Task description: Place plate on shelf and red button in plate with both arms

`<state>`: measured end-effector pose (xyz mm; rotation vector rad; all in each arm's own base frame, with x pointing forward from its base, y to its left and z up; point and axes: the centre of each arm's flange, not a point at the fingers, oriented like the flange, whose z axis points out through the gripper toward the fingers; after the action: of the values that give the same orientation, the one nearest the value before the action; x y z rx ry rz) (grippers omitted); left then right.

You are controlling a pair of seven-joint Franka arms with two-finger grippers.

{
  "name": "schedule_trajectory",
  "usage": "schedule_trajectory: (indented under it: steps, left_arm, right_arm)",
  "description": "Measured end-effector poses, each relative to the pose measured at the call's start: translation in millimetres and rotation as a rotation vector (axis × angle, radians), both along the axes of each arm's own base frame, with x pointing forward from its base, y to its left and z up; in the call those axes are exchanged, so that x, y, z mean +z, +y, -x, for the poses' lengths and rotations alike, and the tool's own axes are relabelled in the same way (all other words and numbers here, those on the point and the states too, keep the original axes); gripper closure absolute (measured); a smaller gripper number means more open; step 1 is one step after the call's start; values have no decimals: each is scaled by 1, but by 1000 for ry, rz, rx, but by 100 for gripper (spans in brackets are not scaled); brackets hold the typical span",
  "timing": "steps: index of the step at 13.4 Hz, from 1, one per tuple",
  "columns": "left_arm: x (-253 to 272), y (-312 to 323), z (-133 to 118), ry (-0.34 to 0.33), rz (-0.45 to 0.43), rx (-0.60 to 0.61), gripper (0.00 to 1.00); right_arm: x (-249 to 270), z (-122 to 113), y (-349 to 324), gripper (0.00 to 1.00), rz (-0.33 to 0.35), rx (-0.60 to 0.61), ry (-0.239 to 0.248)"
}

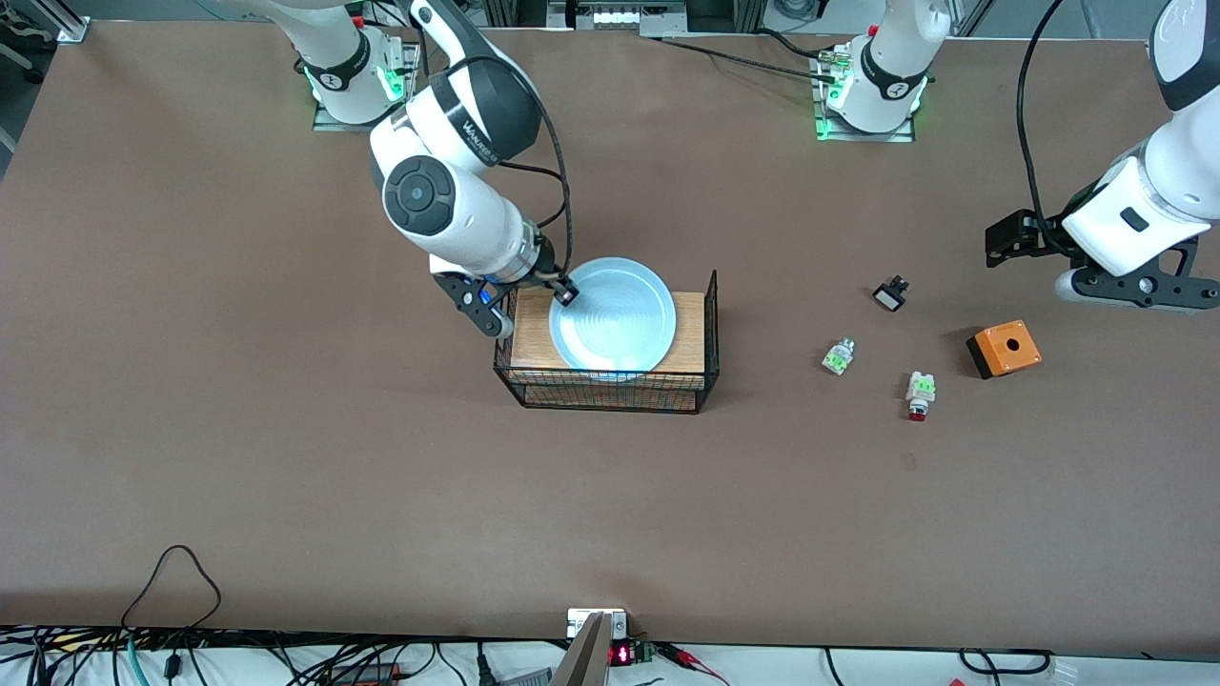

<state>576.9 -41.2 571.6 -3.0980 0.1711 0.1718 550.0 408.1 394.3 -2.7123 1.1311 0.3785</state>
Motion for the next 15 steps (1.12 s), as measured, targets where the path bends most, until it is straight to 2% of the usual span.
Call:
schedule_trajectory:
  steps: [3,4,6,7,10,12,15]
  left_arm:
    - [0,0,0,0,0,0,0]
    - [0,0,0,0,0,0,0]
    - [0,-1,0,0,0,-2,0]
    - [0,-2,0,0,0,-3,0]
    - [0,-2,0,0,0,-3,0]
    - [0,-2,0,0,0,-3,0]
    - [0,-2,0,0,0,-3,0]
  right_arm:
    - [7,-8,-8,33,-6,-1,-23]
    - [14,-10,-10,21,3,10,-45]
    - [38,-11,-15,0,55,53,-129]
    - [55,-8,-18,0,75,70,-165]
    - [103,0,-39,0,111,149,-220]
    - [131,-9,-81,0,146,274,-262]
    - [157,-33,-172,0,193,411,-278]
